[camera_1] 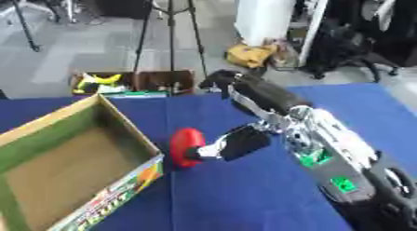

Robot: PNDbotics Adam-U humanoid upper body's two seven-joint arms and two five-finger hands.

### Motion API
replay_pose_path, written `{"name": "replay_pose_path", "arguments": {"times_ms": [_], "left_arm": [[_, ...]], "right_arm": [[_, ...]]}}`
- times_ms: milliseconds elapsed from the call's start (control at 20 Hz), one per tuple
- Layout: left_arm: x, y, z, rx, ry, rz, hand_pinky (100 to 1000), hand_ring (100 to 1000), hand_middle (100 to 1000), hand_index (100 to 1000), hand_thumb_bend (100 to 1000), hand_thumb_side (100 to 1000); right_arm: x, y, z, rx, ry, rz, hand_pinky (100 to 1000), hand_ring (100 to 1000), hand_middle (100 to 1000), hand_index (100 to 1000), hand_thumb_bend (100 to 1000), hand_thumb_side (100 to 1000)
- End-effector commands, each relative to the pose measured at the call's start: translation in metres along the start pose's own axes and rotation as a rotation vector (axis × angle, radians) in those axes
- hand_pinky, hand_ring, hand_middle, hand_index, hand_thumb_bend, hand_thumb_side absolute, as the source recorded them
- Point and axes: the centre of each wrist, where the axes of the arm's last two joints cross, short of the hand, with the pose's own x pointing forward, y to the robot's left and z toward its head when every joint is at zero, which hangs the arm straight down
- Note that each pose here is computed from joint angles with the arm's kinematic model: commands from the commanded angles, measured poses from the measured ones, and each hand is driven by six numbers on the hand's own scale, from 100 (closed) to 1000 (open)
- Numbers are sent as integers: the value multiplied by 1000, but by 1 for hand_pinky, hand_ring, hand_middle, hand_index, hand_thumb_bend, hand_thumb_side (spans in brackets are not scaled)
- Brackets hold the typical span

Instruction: Pick up objects on the table and place them in the box.

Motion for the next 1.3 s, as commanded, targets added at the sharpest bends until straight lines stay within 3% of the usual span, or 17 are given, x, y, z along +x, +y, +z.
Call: {"name": "replay_pose_path", "arguments": {"times_ms": [50, 600, 1300], "left_arm": [[5, 7, -2, 4, -19, -27, 298, 597, 631, 683, 100, 906], [5, 7, -2, 5, -19, -27, 298, 597, 631, 683, 100, 908], [5, 7, -3, -1, -26, -30, 297, 597, 630, 682, 100, 908]], "right_arm": [[0, -12, 4, -16, 0, 31, 716, 751, 904, 920, 720, 623], [1, -7, -5, 70, -2, 20, 728, 768, 907, 923, 734, 601], [-44, 6, -36, 144, 40, 9, 753, 791, 912, 930, 747, 572]]}}
